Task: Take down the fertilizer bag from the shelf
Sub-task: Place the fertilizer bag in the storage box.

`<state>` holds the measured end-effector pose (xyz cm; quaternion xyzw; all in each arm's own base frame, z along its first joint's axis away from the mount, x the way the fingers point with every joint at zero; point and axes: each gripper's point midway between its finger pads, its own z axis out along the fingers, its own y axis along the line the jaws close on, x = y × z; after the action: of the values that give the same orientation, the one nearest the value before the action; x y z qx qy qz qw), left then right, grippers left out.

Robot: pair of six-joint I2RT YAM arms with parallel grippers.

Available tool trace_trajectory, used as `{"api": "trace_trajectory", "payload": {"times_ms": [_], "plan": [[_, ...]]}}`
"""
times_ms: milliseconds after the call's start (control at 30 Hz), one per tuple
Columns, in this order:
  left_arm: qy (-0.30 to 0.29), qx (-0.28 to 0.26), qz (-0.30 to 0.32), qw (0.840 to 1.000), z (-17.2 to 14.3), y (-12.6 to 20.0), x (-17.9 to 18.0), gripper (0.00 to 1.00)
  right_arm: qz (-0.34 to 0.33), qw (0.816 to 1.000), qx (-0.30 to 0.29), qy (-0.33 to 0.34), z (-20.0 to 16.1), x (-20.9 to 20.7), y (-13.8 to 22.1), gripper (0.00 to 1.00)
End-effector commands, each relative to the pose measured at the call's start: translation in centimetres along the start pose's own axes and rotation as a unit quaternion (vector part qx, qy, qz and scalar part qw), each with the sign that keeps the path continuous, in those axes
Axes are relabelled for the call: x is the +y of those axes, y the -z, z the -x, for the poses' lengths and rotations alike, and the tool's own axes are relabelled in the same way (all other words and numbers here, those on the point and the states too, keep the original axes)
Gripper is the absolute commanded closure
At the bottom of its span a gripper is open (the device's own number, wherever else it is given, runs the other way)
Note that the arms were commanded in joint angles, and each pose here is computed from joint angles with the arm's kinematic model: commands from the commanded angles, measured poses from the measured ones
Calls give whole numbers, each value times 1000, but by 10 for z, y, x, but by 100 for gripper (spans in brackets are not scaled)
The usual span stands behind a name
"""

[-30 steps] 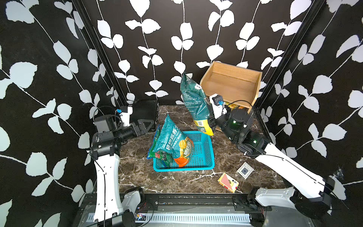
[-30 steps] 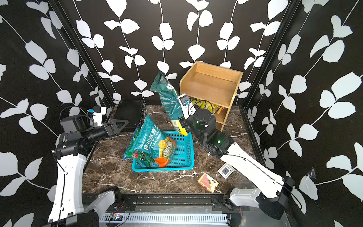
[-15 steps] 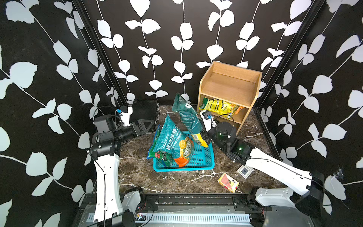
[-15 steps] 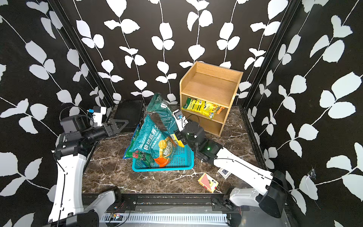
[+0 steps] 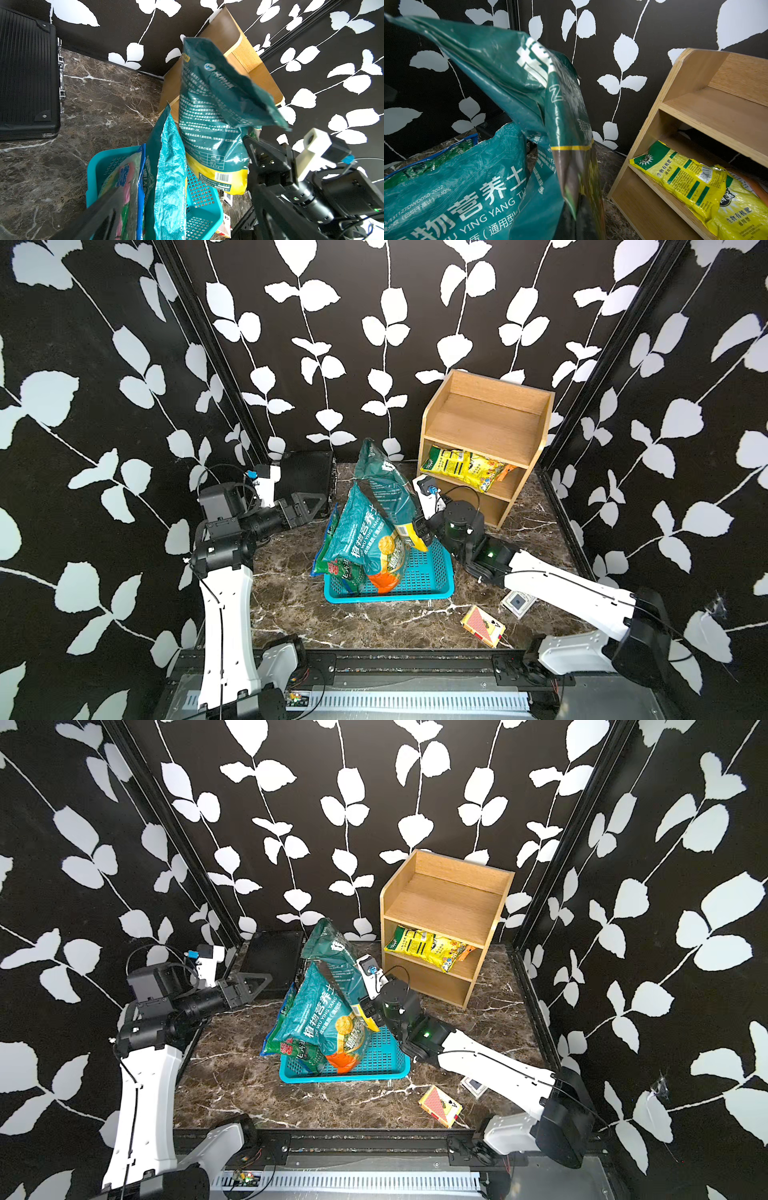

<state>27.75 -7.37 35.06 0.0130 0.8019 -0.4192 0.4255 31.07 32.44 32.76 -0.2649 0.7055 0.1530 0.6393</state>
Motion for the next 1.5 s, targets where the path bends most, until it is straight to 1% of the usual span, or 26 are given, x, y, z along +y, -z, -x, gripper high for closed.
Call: {"api": "trace_trajectory", "payload": {"times_ms": [0,200,367,433,633,767,967,1133,1167,1300,1400,1467], "plan": [[-14,-4,-3,1000,1,4,-7,1,-13,986,-151,-69,75,-12,18,100],[-17,-5,-2,1000,2,5,-7,1,-7,987,-137,-81,41,-7,13,100],[-16,-4,-1,1000,1,4,-6,1,-11,992,-108,-68,4,-1,3,100],[-15,-4,0,1000,1,5,-6,1,-12,992,-108,-64,-6,0,0,100],[-16,-4,0,1000,1,5,-6,1,9,995,-90,-43,-56,13,-4,100],[-17,-4,0,1000,1,5,-7,1,26,995,-88,-39,-93,19,4,100],[-17,-5,0,1000,1,5,-7,1,35,998,-48,-30,-140,26,3,100],[-16,-4,0,1000,1,5,-7,1,42,998,-30,-34,-162,31,0,100],[-17,-4,0,1000,1,5,-7,1,43,998,-14,-31,-177,33,-4,100],[-17,-5,-1,1000,1,5,-7,1,42,998,6,-40,-203,34,-3,100],[-16,-5,0,1000,1,5,-7,1,41,998,17,-45,-222,34,-1,99],[-17,-5,-1,1000,1,5,-8,1,47,997,24,-47,-228,37,1,95]]}}
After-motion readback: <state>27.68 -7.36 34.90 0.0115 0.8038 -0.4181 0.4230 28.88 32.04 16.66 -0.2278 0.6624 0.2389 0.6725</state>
